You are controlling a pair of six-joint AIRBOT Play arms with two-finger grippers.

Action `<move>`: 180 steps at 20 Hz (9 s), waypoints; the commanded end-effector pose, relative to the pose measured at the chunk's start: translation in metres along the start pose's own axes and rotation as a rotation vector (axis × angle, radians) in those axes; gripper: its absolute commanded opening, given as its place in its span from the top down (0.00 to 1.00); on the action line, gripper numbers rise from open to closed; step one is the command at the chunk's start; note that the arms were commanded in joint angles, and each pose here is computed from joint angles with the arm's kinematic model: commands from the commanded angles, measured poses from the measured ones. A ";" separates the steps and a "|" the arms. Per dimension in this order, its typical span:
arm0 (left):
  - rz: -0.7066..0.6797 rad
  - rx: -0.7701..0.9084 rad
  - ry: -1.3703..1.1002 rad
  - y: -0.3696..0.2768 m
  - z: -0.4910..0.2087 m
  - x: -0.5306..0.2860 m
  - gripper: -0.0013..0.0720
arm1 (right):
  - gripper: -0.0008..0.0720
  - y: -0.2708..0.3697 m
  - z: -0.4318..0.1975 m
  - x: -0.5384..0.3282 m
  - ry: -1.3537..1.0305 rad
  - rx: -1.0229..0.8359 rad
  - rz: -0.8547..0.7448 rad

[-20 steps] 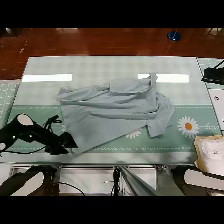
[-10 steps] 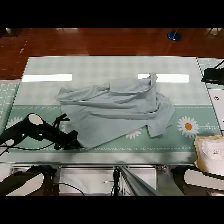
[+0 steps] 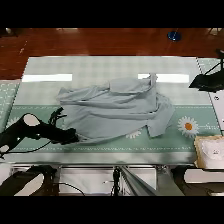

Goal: Fold the shirts.

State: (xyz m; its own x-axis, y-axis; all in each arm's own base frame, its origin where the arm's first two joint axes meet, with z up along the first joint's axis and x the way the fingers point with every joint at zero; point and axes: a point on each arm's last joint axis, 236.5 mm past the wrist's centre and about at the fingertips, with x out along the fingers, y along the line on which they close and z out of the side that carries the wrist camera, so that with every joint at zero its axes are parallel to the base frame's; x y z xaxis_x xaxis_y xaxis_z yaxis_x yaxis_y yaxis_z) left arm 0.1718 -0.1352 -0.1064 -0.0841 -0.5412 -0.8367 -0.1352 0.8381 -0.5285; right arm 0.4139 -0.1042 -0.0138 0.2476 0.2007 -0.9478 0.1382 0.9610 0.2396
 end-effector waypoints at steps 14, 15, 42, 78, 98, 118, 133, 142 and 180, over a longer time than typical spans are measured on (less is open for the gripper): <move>-0.055 0.029 -0.075 -0.025 -0.003 -0.025 0.95 | 0.18 0.071 -0.064 0.095 0.372 -0.024 0.413; -0.055 0.029 -0.075 -0.025 -0.003 -0.025 0.95 | 0.21 0.074 -0.069 0.101 0.395 -0.044 0.399; 0.131 0.796 -1.568 -0.277 -0.058 -0.555 0.95 | 0.96 0.257 -0.065 -0.566 -1.464 -0.375 0.216; 0.321 0.308 -1.043 -0.058 0.290 -0.283 0.95 | 0.96 0.173 0.140 -0.092 -0.567 -0.281 -0.027; 0.365 0.264 -0.800 0.003 0.334 -0.169 0.95 | 0.96 0.150 0.124 0.049 -0.304 -0.212 0.003; 0.320 0.200 -0.288 0.022 0.251 -0.114 0.28 | 0.71 0.125 0.018 0.093 0.189 -0.210 -0.023; -0.079 -0.189 -0.075 0.083 0.040 -0.117 0.24 | 0.39 0.041 -0.097 -0.021 0.372 0.159 0.205; -0.143 -0.244 -0.095 0.089 0.023 -0.082 0.24 | 0.39 0.036 -0.131 -0.018 0.315 0.226 0.282; -0.153 -0.162 -0.060 0.073 0.048 -0.042 0.95 | 0.33 0.050 -0.214 0.056 0.359 0.487 0.349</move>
State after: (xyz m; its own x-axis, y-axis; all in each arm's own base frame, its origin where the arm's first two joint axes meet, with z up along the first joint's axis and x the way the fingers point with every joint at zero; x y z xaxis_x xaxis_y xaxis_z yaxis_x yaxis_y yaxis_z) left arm 0.2129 -0.0480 -0.1176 0.0088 -0.6495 -0.7603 -0.2981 0.7241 -0.6220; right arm 0.2183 -0.0048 -0.0925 -0.0252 0.6232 -0.7817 0.5248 0.6738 0.5202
